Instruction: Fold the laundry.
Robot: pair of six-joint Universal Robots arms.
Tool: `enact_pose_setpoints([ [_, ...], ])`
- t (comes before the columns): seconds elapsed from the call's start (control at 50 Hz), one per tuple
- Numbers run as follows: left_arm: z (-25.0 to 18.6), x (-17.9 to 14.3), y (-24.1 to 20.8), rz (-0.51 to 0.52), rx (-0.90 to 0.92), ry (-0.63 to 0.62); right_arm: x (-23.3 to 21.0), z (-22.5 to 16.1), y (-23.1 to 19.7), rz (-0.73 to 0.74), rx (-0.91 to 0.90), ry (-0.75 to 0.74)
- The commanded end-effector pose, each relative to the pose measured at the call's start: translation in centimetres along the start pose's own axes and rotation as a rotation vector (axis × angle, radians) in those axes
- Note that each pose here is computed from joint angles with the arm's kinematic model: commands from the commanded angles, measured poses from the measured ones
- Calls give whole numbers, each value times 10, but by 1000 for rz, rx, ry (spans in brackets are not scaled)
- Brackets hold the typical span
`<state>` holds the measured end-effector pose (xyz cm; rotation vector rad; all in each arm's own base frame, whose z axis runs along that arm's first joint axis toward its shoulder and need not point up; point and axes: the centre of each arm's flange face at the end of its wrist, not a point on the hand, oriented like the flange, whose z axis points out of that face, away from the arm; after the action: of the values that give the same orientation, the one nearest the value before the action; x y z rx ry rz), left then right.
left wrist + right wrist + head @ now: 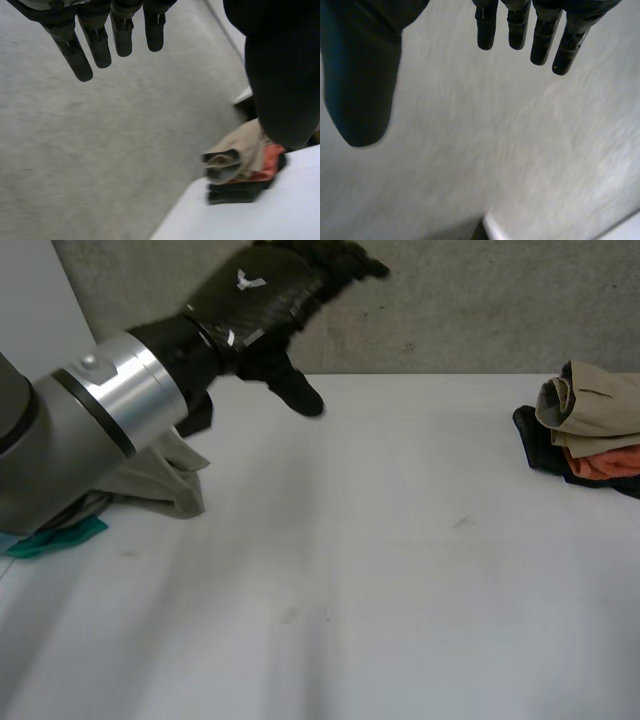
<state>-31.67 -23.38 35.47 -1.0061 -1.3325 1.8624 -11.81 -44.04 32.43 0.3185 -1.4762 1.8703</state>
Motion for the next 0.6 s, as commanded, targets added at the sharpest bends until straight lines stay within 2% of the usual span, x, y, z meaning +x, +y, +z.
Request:
enact_pose_setpoints([
  [0.02,-14,-94,1,129,36,-416,-93,-65,-160,319,379,-276],
  [0.04,-23,-120,12,163,3,-490,-105,-79,-171,353,398,-336],
  [0.08,-31,-148,37,214,-74,-541,-130,-107,-186,407,419,-462],
  [0.1,-36,-163,53,254,-124,-563,-159,-137,-193,451,425,-595],
  [0.14,-46,-182,78,309,-205,-588,-184,-168,-197,473,425,-716],
  [0.18,-59,-202,115,375,-327,-593,-214,-211,-200,477,416,-858],
  [0.26,-91,-224,180,405,-540,-528,-250,-263,-185,438,356,-1003],
  [0.34,-110,-221,228,390,-665,-398,-277,-294,-155,369,258,-1080],
  [0.42,-114,-219,253,398,-702,-344,-285,-301,-136,274,207,-1065],
  [0.5,-114,-218,265,381,-710,-338,-286,-301,-130,219,194,-1041],
  [0.6,-98,-207,264,423,-675,-322,-285,-297,-129,216,186,-1020],
])
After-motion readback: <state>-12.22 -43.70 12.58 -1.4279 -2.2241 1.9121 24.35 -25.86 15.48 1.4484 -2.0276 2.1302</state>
